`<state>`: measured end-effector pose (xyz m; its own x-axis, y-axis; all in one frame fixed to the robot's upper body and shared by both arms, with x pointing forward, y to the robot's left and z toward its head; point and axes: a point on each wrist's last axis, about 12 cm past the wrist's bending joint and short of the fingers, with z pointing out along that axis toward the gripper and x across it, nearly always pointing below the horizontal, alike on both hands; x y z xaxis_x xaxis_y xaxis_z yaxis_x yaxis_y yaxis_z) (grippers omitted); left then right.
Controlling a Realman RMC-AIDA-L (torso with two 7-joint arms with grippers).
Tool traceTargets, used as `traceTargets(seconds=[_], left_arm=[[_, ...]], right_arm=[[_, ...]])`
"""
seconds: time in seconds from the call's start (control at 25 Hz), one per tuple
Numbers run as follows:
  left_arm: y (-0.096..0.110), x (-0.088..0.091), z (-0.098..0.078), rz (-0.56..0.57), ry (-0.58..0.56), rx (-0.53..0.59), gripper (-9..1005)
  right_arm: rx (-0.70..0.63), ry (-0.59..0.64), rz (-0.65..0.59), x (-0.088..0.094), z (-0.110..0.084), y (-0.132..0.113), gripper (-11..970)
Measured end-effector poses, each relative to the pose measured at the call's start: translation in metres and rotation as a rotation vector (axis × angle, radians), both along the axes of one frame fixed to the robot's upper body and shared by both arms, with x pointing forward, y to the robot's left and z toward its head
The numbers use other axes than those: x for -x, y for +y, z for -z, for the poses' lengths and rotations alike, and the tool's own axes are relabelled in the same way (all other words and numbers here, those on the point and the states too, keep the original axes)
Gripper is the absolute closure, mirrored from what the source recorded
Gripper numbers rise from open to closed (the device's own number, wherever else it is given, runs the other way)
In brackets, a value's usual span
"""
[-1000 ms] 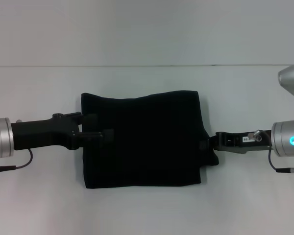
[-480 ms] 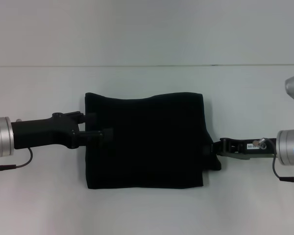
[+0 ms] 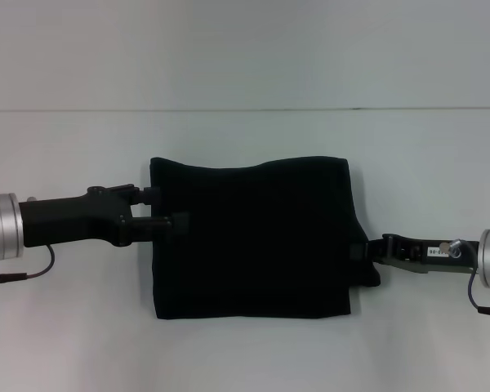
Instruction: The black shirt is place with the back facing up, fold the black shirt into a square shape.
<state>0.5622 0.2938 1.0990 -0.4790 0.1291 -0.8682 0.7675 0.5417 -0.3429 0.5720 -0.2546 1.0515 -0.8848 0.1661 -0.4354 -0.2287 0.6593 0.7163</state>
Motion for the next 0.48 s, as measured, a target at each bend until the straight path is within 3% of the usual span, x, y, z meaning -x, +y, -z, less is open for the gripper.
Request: traceTargets(seconds=[0.48], left_arm=[[0.001,-0.001,-0.001,-0.002,-0.006,-0.003,121]], right_arm=[[-0.059,-0.025,0.04,0.012,0.006,-0.009,935]])
